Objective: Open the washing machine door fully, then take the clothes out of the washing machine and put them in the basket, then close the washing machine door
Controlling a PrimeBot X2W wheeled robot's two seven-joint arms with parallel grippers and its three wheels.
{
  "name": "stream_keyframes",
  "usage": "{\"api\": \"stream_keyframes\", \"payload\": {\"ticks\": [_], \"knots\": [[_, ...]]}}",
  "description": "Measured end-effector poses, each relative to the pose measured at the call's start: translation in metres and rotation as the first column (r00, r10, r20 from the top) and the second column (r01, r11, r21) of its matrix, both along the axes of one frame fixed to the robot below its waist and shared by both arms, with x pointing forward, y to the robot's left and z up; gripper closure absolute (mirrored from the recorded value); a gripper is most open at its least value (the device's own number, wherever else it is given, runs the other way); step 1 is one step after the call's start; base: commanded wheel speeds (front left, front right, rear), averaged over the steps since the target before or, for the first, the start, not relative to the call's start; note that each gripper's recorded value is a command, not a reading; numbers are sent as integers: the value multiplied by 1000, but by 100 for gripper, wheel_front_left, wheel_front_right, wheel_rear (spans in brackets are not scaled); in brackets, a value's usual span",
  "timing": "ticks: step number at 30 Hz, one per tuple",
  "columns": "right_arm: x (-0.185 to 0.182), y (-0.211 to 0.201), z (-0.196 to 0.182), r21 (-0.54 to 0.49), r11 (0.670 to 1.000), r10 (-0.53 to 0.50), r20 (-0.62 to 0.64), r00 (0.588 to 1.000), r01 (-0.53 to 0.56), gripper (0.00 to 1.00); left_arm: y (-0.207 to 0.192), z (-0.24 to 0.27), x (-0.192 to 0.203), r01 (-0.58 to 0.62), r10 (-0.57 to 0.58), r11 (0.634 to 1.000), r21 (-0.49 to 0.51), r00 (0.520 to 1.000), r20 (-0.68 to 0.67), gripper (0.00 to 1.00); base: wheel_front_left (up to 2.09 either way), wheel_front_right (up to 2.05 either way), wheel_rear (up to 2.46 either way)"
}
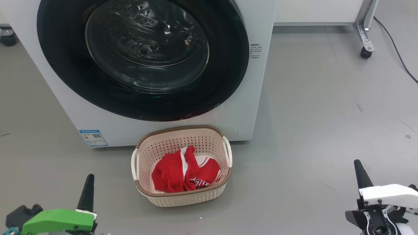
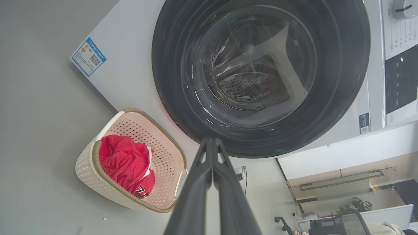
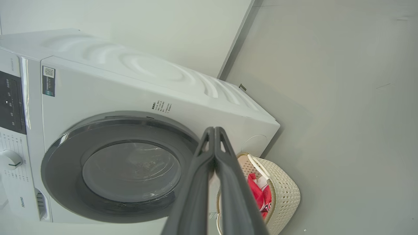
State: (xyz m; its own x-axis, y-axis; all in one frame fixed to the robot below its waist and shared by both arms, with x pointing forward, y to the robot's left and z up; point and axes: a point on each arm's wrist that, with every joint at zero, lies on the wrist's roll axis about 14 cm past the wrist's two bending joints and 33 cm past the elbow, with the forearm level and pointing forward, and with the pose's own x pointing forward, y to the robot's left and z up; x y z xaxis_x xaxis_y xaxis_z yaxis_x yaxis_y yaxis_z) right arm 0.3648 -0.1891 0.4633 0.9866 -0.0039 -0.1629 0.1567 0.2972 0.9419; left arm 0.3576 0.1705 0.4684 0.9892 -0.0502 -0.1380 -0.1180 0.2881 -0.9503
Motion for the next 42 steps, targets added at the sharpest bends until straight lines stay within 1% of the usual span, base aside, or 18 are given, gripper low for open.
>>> {"api": "stream_keyframes", "payload": {"ticks": [12, 20, 23, 42], "knots": [[4, -7, 6, 155, 988, -33, 27, 999, 28, 100, 7, 3, 7, -32, 33, 988, -153, 999, 5, 100, 0, 0, 0], [6, -13, 11, 259, 965, -61, 44, 997, 48, 100, 10, 5, 11, -45, 48, 968, -246, 999, 7, 100, 0, 0, 0], [7, -15, 12, 295, 954, -70, 52, 996, 52, 100, 13, 7, 14, -52, 59, 956, -289, 998, 13, 100, 0, 0, 0], [9, -16, 14, 307, 950, -76, 56, 996, 55, 100, 13, 6, 14, -55, 61, 954, -294, 998, 13, 100, 0, 0, 0]]}}
